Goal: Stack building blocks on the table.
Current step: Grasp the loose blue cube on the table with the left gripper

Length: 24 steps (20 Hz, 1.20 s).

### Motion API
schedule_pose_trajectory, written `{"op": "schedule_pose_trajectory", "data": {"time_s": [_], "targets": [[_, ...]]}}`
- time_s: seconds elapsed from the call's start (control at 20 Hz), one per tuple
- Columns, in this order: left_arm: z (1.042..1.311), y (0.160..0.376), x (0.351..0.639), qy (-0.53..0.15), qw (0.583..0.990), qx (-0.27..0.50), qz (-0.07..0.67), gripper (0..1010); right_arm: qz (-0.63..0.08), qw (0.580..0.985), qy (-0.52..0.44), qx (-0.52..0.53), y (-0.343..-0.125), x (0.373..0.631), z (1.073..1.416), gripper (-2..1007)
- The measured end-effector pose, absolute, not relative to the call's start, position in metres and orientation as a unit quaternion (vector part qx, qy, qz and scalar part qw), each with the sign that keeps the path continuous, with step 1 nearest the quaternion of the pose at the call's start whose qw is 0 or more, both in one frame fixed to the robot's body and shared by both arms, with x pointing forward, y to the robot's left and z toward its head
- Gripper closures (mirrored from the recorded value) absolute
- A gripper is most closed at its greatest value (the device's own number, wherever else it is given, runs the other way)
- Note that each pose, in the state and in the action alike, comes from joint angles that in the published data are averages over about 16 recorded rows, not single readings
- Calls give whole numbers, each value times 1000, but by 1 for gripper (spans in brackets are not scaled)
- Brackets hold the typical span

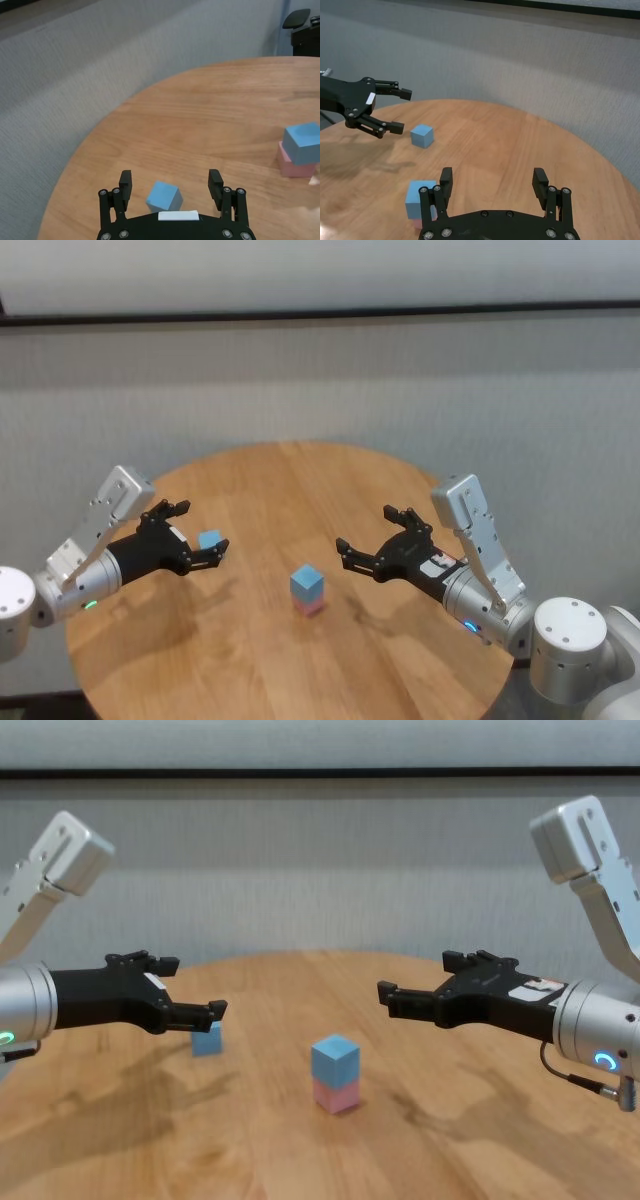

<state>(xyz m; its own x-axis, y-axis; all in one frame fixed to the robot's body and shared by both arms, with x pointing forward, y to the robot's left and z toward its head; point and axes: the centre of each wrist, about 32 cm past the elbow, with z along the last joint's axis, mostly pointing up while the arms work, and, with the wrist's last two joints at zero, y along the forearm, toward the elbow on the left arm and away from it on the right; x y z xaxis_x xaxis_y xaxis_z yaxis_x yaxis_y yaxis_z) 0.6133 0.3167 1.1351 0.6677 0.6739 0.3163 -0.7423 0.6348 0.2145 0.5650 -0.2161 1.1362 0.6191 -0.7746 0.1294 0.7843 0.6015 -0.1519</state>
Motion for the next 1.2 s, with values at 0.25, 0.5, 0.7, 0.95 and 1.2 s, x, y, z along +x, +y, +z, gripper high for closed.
{"op": "schedule_pose_trajectory", "data": {"time_s": [0.25,0.5,0.7,0.95,1.2], "targets": [[1128,318,620,-94,898,167,395,7,-436,894,-25,-97,-216,565,1136,0],[1122,320,623,-86,898,171,395,8,-438,894,-25,-95,-217,566,1136,0],[1118,319,625,-81,899,174,395,8,-441,892,-24,-94,-220,566,1137,1],[1115,318,626,-78,900,173,393,8,-446,889,-24,-95,-224,567,1137,1],[1112,318,629,-76,900,171,393,8,-450,887,-23,-97,-227,567,1137,1]]}}
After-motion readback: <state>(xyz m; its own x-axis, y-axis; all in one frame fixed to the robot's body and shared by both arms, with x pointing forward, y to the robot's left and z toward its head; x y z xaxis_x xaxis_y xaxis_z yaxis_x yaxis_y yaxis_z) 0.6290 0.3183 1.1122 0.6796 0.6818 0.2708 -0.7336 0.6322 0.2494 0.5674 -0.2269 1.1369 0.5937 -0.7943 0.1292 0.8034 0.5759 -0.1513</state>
